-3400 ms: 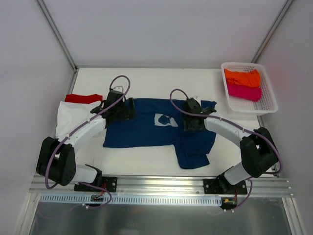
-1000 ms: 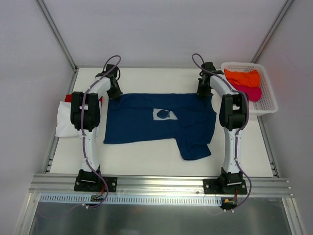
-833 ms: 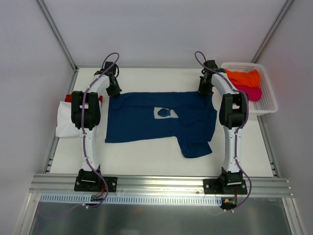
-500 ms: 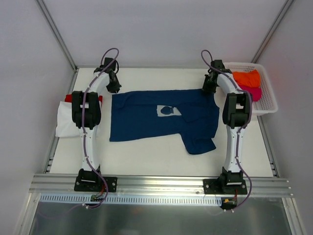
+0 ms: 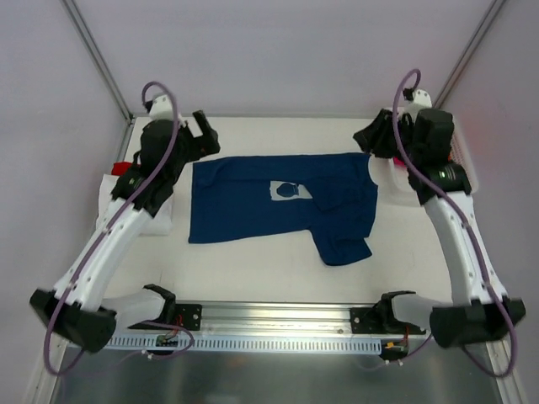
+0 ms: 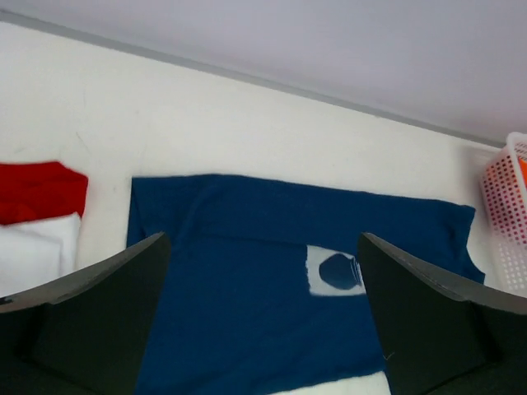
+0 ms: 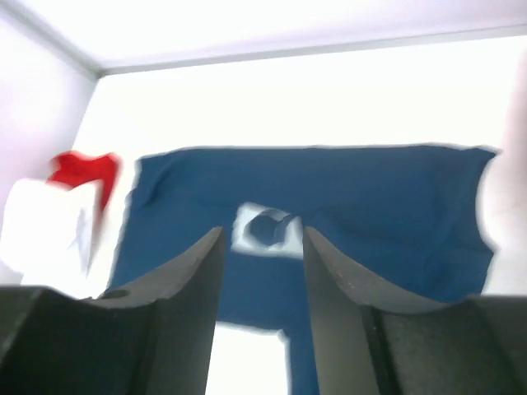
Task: Fold and stack the t-shirts
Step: Fold the tshirt
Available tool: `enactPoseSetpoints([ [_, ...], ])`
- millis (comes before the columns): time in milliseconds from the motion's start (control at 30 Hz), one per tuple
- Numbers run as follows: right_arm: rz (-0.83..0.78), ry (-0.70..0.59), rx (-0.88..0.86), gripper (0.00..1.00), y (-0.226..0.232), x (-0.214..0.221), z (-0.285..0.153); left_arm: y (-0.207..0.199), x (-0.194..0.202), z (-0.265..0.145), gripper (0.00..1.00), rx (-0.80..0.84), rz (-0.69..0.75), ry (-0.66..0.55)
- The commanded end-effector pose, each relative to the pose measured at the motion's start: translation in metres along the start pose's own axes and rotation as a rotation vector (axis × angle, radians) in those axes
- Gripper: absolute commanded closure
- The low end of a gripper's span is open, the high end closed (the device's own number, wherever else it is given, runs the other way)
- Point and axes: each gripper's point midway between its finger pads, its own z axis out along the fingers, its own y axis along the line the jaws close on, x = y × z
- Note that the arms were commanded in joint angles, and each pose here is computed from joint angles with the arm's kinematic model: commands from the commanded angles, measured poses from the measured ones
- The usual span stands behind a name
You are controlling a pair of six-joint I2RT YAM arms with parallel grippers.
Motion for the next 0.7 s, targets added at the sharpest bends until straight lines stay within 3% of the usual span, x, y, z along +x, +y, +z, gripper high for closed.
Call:
enactPoseSetpoints([
  [0, 0.056, 0.184, 0.051, 0.52, -0.008, 0.100, -0.023, 0.043, 0.093, -0.009, 0.01, -0.097, -0.046, 0.160],
  [167, 0.023, 0.285, 0.152, 0.50, -0.023, 0.179, -0.046, 0.056, 0.145, -0.039, 0.01, -0.038, -0.071, 0.197],
  [333, -0.051, 0.423, 0.324, 0.50, -0.050, 0.254, -0.058, 0.085, 0.196, -0.052, 0.01, -0.094, -0.036, 0.260],
  [467, -0.105, 0.481, 0.420, 0.50, -0.060, 0.279, -0.061, 0.108, 0.230, -0.055, 0.01, -0.200, 0.009, 0.368],
  [667, -0.175, 0.534, 0.499, 0.50, -0.065, 0.296, -0.064, 0.120, 0.246, -0.052, 0.01, -0.263, 0.026, 0.399],
])
